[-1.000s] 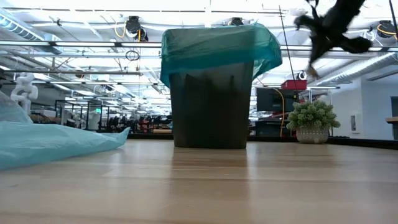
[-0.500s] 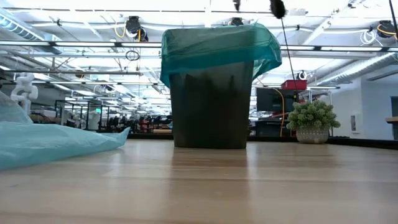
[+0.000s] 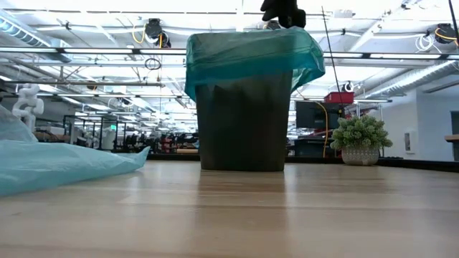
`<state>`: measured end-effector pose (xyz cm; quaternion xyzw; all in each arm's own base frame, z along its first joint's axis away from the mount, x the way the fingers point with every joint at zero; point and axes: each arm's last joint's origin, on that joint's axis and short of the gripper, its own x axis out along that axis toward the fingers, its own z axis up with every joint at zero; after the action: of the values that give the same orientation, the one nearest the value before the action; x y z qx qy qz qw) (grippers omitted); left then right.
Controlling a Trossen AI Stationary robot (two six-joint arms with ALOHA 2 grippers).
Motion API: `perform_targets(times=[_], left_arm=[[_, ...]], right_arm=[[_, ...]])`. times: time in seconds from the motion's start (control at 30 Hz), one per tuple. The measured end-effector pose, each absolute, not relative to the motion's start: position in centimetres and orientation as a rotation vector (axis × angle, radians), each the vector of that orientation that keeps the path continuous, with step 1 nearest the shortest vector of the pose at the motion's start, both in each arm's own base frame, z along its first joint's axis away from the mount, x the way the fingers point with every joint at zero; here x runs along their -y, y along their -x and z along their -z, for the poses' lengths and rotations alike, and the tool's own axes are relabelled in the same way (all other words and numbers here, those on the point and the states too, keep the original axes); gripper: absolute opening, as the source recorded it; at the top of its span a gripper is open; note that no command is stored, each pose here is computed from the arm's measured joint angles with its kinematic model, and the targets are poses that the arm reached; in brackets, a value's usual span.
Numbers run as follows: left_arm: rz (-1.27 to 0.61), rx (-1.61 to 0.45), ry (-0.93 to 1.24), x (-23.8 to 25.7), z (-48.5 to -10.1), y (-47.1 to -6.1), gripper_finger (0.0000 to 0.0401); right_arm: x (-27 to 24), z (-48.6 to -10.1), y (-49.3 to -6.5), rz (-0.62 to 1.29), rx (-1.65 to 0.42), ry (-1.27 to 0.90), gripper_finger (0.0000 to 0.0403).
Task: Place trash/remove bag and relplace
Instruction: Put the brown napkin into the trash bin
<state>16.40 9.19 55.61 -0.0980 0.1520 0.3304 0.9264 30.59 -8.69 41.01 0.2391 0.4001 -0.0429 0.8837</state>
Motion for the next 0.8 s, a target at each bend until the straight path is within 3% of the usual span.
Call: perform_targets(times=[0.17, 0.27, 0.53, 0.8], left_arm=[[-0.677, -0.312, 0.201, -9.2, -55.6, -16.4, 0.0], [-0.678, -0.312, 0.201, -9.2, -55.6, -16.4, 0.0], [-0.671, -0.323, 0.167, -9.2, -55.6, -16.4, 0.0], [-0.667, -0.332, 0.142, -9.2, -55.6, -16.4, 0.0]], right_arm=[[8.8, -41.7, -31.0, 0.088, -0.836, -0.497, 0.0186], [8.4, -42.1, -30.2, 0.041, -0.874, -0.561, 0.0209], [2.8, -42.2, -26.2, -0.079, -1.212, -0.689, 0.0176], [-4.2, -41.2, -24.7, -0.135, -1.354, -0.718, 0.0156]])
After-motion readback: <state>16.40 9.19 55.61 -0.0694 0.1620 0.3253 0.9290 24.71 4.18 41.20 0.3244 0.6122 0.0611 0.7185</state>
